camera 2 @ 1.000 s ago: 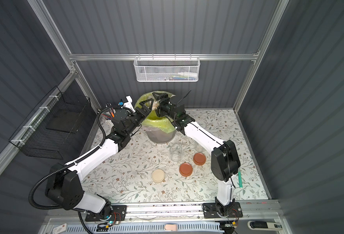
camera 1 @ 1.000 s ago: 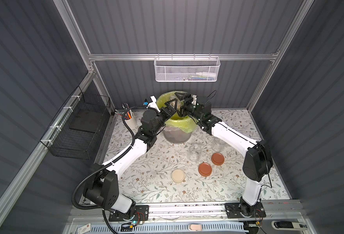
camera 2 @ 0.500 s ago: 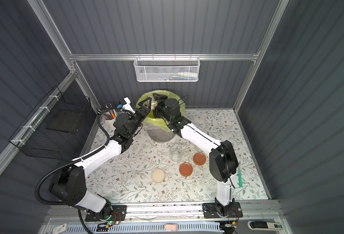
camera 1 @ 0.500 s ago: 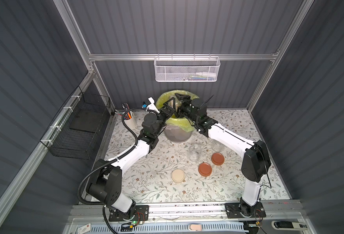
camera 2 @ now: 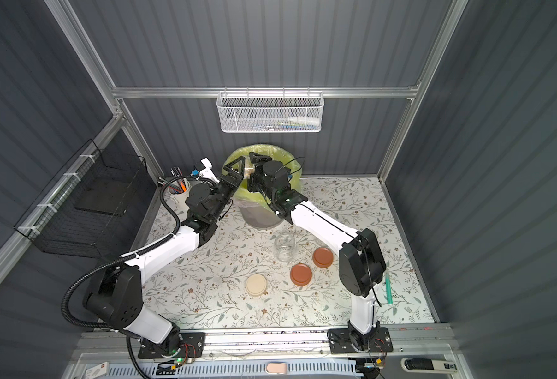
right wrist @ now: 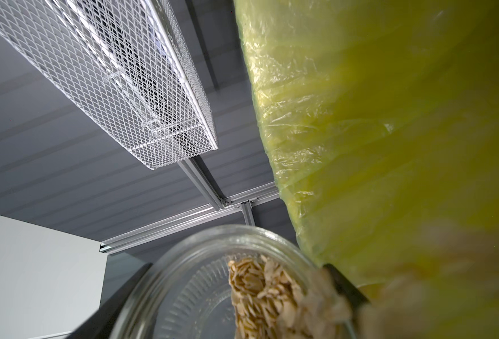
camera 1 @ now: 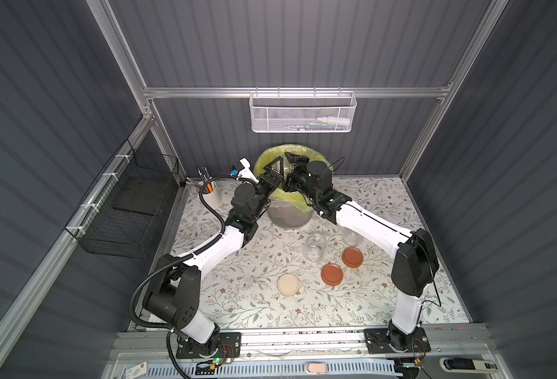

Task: Empty expired oatmeal from jars
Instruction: Pour the expired oatmeal into the trash bin.

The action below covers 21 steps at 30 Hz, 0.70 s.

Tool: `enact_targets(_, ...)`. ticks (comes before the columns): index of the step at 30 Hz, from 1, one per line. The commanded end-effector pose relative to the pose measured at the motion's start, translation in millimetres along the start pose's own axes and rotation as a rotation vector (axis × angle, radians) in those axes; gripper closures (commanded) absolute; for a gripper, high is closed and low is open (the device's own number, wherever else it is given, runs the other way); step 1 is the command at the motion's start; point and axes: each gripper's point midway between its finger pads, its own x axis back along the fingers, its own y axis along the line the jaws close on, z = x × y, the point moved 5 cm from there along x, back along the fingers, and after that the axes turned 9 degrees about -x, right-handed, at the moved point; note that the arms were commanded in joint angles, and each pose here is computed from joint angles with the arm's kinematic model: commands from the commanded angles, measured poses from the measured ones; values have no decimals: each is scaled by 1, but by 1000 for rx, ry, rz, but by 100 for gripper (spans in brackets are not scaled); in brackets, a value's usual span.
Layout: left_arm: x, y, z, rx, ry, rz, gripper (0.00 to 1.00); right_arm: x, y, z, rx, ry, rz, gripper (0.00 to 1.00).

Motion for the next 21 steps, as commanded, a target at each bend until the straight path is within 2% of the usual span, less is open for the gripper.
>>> enact_targets(1, -1, -1, 6, 17, 55, -38, 0, 0, 28, 8, -18, 42, -53, 47)
enact_targets(9, 3, 10, 10, 27, 53, -75, 0, -1, 34, 8, -41, 45, -88, 48)
enact_targets(14, -4, 5, 8, 19, 56, -60, 0, -4, 33, 10, -48, 59, -84, 48)
enact_targets(21, -6, 10, 9, 103, 45, -92, 0, -3, 37, 11, -51, 61, -95, 49)
